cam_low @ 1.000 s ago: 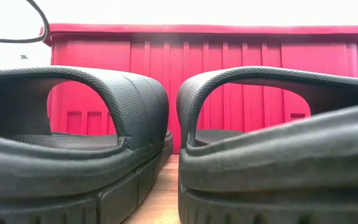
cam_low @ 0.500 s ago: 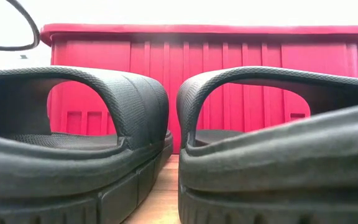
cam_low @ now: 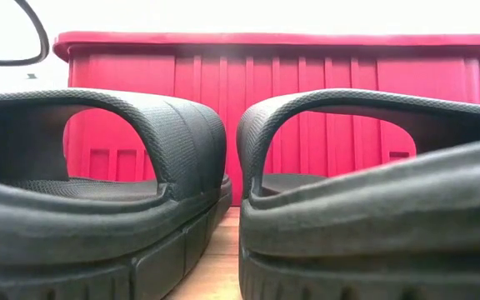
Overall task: Pick and place slides into bin
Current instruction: Put the black slide into the red bin
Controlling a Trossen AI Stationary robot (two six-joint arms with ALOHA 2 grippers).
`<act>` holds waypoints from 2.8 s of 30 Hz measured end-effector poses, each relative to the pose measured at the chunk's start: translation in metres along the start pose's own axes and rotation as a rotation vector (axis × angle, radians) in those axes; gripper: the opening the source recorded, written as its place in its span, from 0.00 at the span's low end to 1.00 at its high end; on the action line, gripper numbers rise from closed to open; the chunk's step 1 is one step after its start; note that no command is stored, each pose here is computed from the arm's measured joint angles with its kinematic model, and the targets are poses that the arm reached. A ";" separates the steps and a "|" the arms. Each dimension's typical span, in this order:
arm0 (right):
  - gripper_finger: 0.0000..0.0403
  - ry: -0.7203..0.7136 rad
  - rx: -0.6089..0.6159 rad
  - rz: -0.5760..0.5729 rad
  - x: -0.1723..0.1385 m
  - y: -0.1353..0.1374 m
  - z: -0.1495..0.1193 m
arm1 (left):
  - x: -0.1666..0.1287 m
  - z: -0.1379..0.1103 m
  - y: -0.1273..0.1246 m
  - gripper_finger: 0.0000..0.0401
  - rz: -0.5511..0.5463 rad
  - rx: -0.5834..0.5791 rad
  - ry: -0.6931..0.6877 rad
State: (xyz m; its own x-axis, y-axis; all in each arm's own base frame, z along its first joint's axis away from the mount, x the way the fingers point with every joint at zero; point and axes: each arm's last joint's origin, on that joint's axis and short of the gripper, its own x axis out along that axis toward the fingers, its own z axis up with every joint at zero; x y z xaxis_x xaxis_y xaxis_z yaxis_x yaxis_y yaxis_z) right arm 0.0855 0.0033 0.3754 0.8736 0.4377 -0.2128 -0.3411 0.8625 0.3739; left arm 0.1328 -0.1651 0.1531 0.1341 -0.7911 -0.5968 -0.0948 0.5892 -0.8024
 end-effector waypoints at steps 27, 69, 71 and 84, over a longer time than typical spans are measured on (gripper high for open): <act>0.00 -0.001 -0.005 0.000 0.000 0.000 0.000 | -0.069 0.005 -0.103 0.00 -0.252 -0.036 -0.078; 0.00 -0.001 -0.101 -0.003 0.000 0.000 0.000 | -0.286 0.079 -0.116 0.00 0.754 0.215 -0.635; 0.00 -0.002 -0.097 -0.004 0.000 0.000 0.000 | -0.289 0.089 -0.108 0.00 0.806 0.241 -0.598; 0.00 -0.002 -0.097 -0.004 0.000 0.000 0.000 | -0.305 0.153 -0.049 0.00 0.775 0.337 -0.305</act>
State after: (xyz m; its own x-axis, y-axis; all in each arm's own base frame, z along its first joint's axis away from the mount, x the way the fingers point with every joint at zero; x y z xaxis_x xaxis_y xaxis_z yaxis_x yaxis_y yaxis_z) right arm 0.0855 0.0032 0.3755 0.8754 0.4342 -0.2125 -0.3700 0.8847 0.2837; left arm 0.2479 0.0725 0.3753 0.4133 -0.1018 -0.9049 0.0206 0.9945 -0.1024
